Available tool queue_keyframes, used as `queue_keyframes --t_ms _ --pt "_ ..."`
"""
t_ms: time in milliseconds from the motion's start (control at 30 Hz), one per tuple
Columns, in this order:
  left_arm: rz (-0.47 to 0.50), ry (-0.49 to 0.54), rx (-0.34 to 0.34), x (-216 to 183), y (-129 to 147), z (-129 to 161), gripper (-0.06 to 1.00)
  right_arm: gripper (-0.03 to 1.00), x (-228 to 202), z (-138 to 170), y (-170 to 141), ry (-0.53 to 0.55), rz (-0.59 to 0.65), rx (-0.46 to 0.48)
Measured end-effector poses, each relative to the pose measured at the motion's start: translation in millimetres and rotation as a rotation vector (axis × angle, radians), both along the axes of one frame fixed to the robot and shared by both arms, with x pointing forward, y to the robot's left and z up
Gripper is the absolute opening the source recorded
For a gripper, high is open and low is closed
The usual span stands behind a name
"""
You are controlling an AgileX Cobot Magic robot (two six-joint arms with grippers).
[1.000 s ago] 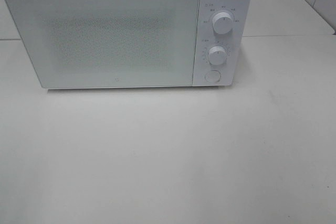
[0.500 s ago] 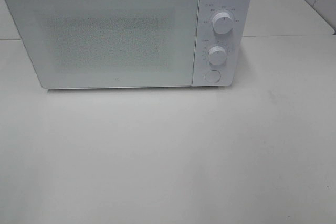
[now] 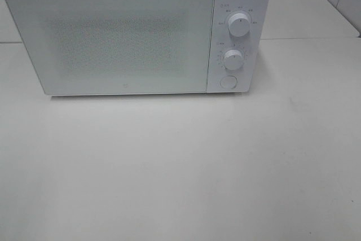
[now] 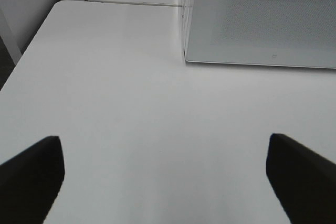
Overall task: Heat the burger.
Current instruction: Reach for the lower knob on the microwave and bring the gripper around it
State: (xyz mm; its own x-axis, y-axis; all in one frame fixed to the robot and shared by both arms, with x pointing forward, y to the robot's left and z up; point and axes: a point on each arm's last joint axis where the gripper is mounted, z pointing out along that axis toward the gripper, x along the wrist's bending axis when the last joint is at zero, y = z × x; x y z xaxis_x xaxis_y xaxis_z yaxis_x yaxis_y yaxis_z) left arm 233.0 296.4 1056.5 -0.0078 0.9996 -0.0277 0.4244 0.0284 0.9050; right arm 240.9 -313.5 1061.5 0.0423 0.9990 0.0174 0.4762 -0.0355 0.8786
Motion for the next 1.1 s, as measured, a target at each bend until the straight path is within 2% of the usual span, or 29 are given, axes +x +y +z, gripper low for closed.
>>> queue_keyframes --t_ms 233,933,1100 --pt "0.0 0.0 0.0 0.0 0.0 0.0 0.99 0.79 27.8 12.0 5.4 -0.016 0.021 -0.015" --pt "0.0 0.0 0.0 0.0 0.0 0.0 0.99 0.76 98.3 24.8 21.8 -0.108 0.082 0.005" --pt "0.0 0.0 0.0 0.0 0.0 0.0 0.99 0.76 116.9 20.8 25.8 -0.088 0.095 0.004"
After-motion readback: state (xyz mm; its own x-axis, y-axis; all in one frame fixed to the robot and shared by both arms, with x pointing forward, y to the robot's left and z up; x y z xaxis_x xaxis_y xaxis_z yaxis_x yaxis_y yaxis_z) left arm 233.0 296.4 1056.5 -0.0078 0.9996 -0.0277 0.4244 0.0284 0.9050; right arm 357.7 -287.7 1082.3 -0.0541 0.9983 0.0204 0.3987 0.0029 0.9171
